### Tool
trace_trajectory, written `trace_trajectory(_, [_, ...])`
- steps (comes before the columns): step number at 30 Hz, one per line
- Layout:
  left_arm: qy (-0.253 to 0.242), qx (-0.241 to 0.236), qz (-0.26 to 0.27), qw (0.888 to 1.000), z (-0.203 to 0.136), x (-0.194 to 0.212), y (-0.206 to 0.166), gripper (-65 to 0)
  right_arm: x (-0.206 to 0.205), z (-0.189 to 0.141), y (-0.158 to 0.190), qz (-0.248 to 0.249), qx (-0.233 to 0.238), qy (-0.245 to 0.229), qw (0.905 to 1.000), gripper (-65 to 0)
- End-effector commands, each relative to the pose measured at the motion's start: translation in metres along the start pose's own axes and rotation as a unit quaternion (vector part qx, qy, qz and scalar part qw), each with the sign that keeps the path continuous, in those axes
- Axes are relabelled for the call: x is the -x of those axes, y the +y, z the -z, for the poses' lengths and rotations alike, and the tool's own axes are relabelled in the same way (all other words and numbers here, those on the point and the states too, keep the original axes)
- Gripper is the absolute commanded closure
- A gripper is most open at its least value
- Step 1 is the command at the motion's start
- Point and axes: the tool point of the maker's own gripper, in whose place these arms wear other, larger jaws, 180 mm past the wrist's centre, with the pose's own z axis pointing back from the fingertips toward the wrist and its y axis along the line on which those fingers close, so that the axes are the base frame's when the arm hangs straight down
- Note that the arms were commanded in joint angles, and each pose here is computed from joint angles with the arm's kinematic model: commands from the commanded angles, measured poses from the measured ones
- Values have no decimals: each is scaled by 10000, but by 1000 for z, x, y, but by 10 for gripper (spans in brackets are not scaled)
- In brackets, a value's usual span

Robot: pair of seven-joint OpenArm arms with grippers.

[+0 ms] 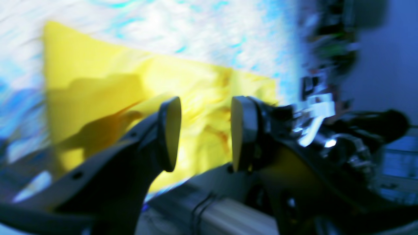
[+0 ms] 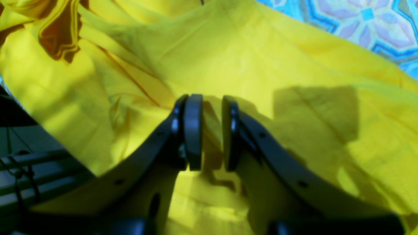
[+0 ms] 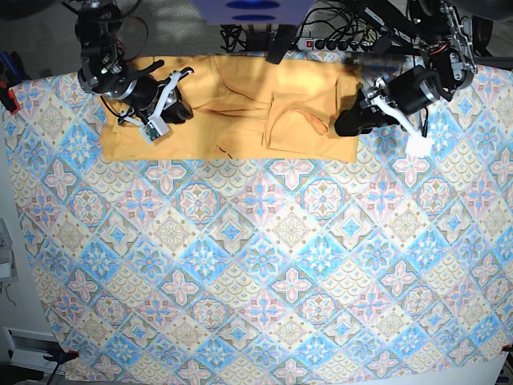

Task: Fold the T-shirt properly
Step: 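Press the folded end down with the left gripper near the shirt center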

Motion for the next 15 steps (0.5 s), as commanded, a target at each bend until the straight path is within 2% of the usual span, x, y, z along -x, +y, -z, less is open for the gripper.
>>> trace_trajectory(1, [-95, 79, 134, 9998, -4, -7, -5, -249, -12, -4, -2, -61, -15, -210, 9998, -97])
trace_trajectory(6, [20, -365, 381, 9986, -4, -5, 11, -249, -12, -4, -2, -61, -15, -210, 9998, -97])
trace_trajectory(11, [456, -667, 935, 9923, 18, 7, 10, -249, -12, -4, -2, -61, -15, -210, 9998, -97])
trace_trajectory(15, [503, -889, 1325, 9859, 34, 14, 9, -249, -12, -4, -2, -61, -15, -210, 9998, -97])
